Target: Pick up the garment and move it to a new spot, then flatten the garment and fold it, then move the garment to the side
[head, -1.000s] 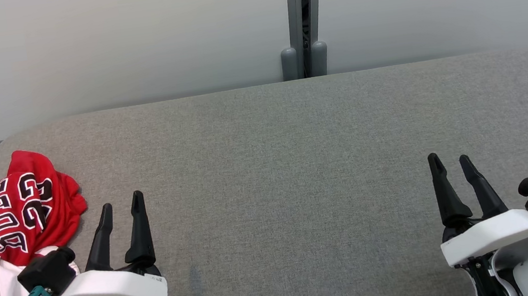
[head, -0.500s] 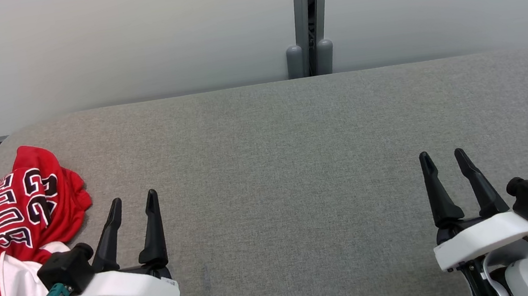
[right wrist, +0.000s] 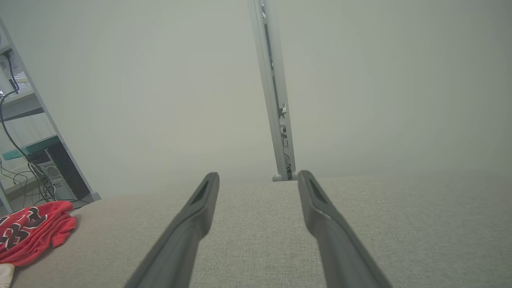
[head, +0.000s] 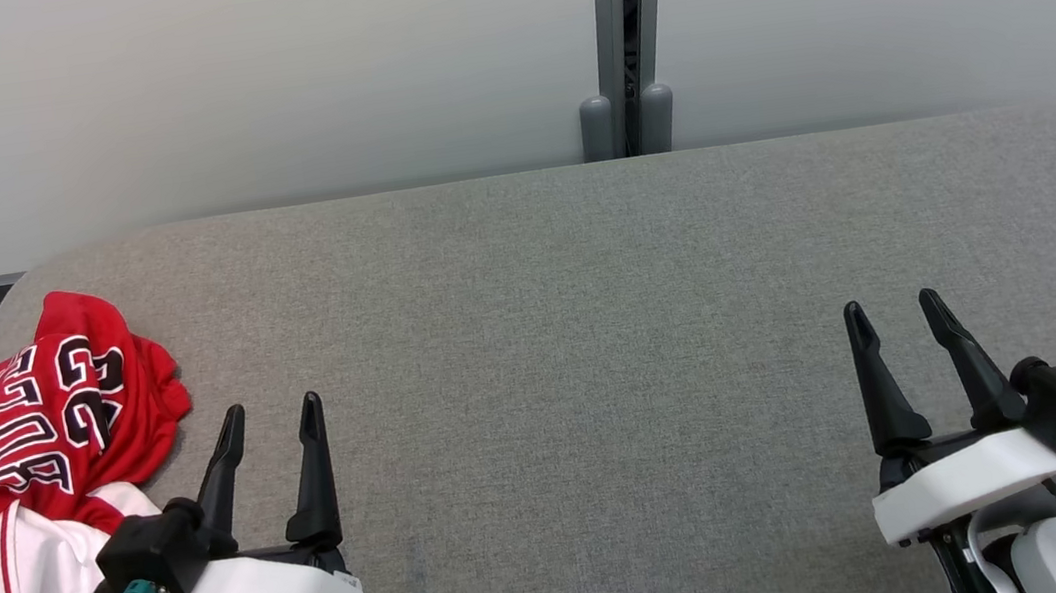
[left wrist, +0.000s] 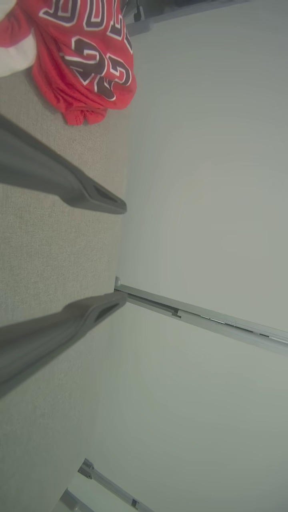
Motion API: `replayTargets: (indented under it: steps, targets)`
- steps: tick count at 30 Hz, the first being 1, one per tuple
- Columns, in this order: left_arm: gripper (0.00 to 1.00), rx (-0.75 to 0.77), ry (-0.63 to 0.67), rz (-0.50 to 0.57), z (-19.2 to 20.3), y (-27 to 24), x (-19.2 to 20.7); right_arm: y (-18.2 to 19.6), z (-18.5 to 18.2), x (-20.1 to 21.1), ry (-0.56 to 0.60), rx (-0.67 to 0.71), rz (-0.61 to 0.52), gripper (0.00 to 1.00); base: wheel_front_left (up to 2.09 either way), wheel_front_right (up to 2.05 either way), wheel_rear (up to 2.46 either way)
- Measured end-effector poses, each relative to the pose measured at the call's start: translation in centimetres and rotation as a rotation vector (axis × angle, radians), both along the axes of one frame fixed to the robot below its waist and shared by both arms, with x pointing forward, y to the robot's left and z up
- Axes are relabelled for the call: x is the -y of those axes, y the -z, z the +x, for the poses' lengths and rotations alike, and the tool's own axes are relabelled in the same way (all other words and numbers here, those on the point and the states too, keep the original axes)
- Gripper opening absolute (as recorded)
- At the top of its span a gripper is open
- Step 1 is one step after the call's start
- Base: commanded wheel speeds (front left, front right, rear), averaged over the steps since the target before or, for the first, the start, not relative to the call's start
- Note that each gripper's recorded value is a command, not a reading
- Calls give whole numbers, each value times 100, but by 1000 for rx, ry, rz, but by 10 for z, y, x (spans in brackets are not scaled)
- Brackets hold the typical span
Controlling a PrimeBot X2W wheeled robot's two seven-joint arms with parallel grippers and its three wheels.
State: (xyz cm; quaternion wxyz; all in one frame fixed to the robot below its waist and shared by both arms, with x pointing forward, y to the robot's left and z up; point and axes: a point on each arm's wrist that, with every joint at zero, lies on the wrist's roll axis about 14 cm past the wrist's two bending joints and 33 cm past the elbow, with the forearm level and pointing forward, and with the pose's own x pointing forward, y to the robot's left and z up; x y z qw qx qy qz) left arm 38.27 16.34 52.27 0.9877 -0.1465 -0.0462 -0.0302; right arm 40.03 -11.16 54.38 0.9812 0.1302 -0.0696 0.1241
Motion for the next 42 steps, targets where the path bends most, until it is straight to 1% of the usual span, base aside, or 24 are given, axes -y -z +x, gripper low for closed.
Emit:
replayTargets:
  steps: [26,33,42]
  targets:
    - [100,38,-19,152,-8,-1,-5,4,-4,0,6,48,-176,100,0,0,0]
    - [100,49,-55,150,-9,-6,-13,4,-5,-3,-4,51,-180,100,0,0,0]
    - [100,32,-69,155,-11,-1,-16,7,-7,-4,-8,42,-180,100,0,0,0]
